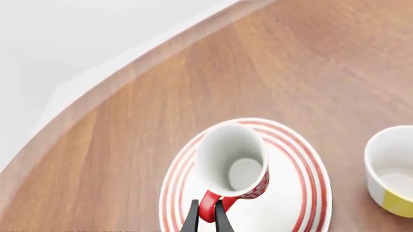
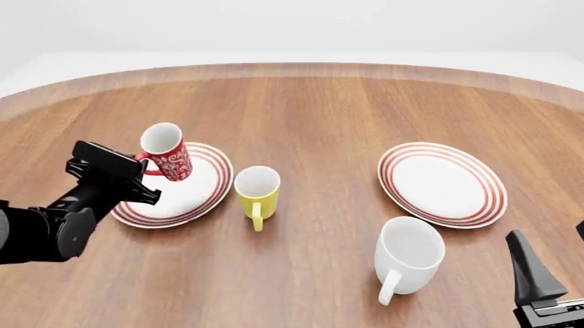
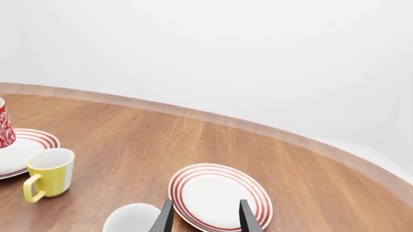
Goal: Put the red mug on the left plate.
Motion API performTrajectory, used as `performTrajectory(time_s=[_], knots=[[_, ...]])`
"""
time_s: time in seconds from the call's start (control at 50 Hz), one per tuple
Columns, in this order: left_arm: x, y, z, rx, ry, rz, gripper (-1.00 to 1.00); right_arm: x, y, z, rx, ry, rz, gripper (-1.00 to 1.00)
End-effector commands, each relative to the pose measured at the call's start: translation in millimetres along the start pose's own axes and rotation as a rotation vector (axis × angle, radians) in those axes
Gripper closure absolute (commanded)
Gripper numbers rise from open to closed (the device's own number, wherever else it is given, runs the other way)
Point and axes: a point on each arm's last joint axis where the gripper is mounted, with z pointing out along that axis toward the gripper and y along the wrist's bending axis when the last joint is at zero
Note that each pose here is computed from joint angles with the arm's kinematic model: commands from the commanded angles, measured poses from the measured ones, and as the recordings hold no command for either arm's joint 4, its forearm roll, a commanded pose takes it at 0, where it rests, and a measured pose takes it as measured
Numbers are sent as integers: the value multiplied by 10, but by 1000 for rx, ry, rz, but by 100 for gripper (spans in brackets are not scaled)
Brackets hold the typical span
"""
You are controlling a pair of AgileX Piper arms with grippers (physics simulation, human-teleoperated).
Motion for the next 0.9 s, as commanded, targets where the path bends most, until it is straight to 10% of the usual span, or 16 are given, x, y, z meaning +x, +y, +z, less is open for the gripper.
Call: performTrajectory(time_s=[0.02,0.9], knots=[[65,-6,54,-7,5,1,100,-2,-1,0,1,-1,1,-100],[287,6,194,-21,49,15,100,-7,-2,0,2,-3,2,-100]])
